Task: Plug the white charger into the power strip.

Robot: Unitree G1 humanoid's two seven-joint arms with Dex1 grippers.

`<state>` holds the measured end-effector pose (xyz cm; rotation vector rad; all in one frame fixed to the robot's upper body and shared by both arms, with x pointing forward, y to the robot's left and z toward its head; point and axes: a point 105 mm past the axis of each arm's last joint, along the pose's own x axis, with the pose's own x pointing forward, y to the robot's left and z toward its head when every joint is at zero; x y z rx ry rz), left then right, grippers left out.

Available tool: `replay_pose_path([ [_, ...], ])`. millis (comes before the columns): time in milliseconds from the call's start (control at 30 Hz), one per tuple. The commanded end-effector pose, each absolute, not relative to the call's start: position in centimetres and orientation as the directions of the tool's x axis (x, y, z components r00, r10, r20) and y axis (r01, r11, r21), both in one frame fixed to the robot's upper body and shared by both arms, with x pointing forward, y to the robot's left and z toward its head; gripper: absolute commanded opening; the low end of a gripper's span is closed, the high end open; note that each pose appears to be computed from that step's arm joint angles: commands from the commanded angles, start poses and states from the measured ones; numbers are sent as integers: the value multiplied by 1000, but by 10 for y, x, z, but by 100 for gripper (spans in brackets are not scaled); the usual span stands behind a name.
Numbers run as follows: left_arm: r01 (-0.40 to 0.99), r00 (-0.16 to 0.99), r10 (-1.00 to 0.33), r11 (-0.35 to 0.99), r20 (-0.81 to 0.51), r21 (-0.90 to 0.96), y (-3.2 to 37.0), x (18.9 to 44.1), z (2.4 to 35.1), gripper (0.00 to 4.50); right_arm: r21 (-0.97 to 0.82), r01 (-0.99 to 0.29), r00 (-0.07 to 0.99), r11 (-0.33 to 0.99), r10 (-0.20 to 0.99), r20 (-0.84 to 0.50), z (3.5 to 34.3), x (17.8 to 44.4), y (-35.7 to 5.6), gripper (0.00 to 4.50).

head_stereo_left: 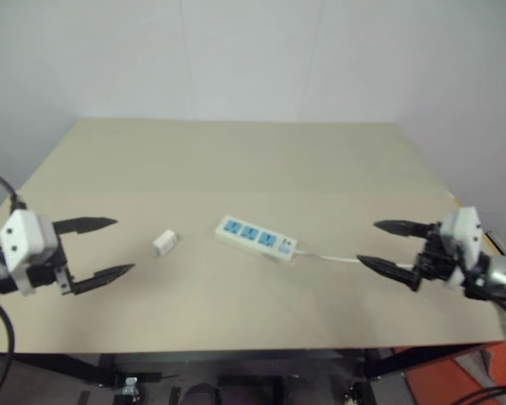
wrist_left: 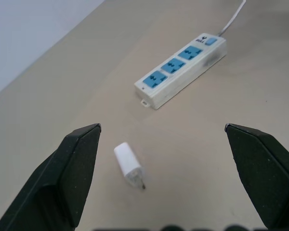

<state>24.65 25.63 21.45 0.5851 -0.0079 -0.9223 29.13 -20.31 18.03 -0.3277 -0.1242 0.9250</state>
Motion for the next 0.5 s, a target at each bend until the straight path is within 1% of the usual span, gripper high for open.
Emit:
replay_pose_path([
  [33,751,591,-778,434,-213,499,249,250,222,450,-372,-743,589,556,808,29,180,306,-187,446],
  [267,766,561,-801,408,-207,497,245,256,224,450,-325,-775,527,541,838,138,168,344,-141,446],
  [333,769,554,-807,404,-203,495,244,255,226,450,-309,-796,502,520,853,141,162,351,-129,446],
  [500,772,547,-813,401,-197,493,243,252,229,450,-271,-846,444,459,888,116,144,360,-109,446],
])
